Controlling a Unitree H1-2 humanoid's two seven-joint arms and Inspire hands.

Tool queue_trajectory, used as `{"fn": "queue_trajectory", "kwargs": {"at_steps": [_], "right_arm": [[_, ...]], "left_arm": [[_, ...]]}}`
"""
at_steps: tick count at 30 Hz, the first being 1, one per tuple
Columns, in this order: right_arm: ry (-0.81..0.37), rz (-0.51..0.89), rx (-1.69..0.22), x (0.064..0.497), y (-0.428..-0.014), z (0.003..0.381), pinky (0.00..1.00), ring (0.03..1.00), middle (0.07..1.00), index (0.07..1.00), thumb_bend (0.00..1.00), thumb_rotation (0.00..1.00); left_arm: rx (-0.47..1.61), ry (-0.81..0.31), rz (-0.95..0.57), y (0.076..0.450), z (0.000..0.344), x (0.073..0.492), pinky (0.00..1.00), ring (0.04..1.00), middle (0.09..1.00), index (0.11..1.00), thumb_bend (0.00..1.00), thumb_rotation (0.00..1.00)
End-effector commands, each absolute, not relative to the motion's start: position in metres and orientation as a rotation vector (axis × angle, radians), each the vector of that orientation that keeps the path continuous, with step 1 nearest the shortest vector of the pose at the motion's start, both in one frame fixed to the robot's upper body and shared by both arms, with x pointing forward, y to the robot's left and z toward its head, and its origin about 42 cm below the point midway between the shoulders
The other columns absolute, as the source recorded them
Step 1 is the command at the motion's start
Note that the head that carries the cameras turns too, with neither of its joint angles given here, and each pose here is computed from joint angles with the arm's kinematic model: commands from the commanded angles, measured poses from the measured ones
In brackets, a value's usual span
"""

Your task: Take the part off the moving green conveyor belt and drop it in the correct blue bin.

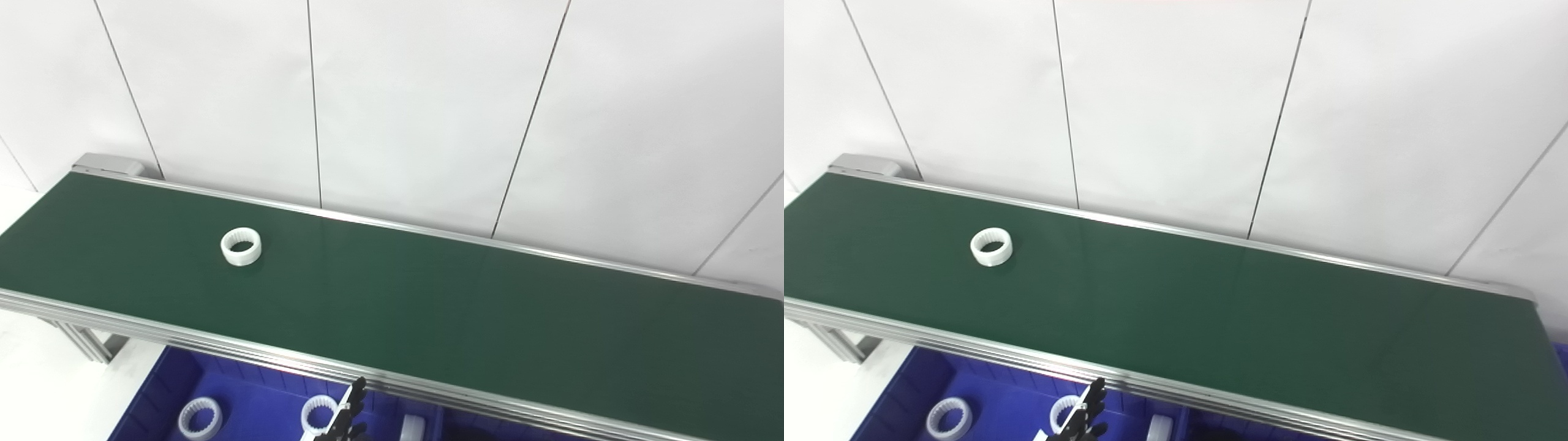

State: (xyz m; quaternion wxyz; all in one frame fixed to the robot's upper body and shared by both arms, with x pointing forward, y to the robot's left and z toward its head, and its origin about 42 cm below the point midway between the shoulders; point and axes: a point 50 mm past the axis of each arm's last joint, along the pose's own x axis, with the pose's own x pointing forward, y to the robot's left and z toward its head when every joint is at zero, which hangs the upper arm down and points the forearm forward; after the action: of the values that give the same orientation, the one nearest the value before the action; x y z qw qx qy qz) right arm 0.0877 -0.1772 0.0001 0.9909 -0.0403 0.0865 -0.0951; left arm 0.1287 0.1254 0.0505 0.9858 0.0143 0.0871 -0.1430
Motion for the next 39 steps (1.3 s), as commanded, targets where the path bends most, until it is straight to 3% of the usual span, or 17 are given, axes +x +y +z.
{"fn": "queue_trajectory", "kwargs": {"at_steps": [1, 15, 20, 26, 27, 31, 35, 36, 39], "right_arm": [[0.112, -0.192, -0.067, 0.093, -0.18, 0.006, 0.83, 0.893, 1.0, 1.0, 0.49, 1.0], [0.12, -0.182, -0.088, 0.093, -0.189, 0.002, 0.8, 0.895, 1.0, 1.0, 0.46, 1.0], [0.121, -0.178, -0.097, 0.095, -0.186, 0.0, 0.8, 0.886, 1.0, 1.0, 0.48, 1.0], [0.116, -0.176, -0.083, 0.098, -0.181, 0.001, 0.79, 0.89, 1.0, 1.0, 0.43, 1.0], [0.113, -0.177, -0.077, 0.1, -0.18, 0.002, 0.8, 0.89, 1.0, 1.0, 0.43, 1.0], [0.103, -0.17, -0.068, 0.103, -0.175, 0.004, 0.81, 0.884, 1.0, 1.0, 0.44, 1.0], [0.096, -0.167, -0.067, 0.105, -0.171, 0.005, 0.81, 0.881, 1.0, 1.0, 0.44, 1.0], [0.095, -0.168, -0.065, 0.106, -0.17, 0.005, 0.81, 0.881, 1.0, 1.0, 0.44, 1.0], [0.094, -0.172, -0.06, 0.106, -0.168, 0.006, 0.81, 0.877, 1.0, 1.0, 0.47, 1.0]], "left_arm": [[0.005, 0.098, -0.288, 0.114, 0.059, 0.135, 0.94, 0.998, 1.0, 1.0, 0.75, 0.96], [-0.008, 0.096, -0.29, 0.103, 0.062, 0.137, 0.97, 1.0, 1.0, 0.991, 0.74, 0.93], [0.012, 0.02, -0.309, 0.109, 0.072, 0.138, 0.94, 0.991, 1.0, 0.996, 0.71, 0.9], [0.05, -0.229, -0.278, 0.128, 0.125, 0.153, 0.67, 0.772, 0.839, 0.86, 0.75, 0.71], [0.086, -0.3, -0.283, 0.135, 0.14, 0.161, 0.66, 0.76, 0.827, 0.849, 0.75, 0.71], [0.199, -0.475, -0.279, 0.157, 0.18, 0.199, 0.62, 0.715, 0.762, 0.762, 0.81, 0.48], [0.308, -0.538, -0.289, 0.176, 0.202, 0.24, 0.57, 0.667, 0.711, 0.698, 0.95, 0.37], [0.347, -0.555, -0.292, 0.18, 0.208, 0.252, 0.57, 0.667, 0.711, 0.696, 0.95, 0.36], [0.492, -0.598, -0.289, 0.188, 0.23, 0.279, 0.55, 0.661, 0.703, 0.679, 0.92, 0.21]]}}
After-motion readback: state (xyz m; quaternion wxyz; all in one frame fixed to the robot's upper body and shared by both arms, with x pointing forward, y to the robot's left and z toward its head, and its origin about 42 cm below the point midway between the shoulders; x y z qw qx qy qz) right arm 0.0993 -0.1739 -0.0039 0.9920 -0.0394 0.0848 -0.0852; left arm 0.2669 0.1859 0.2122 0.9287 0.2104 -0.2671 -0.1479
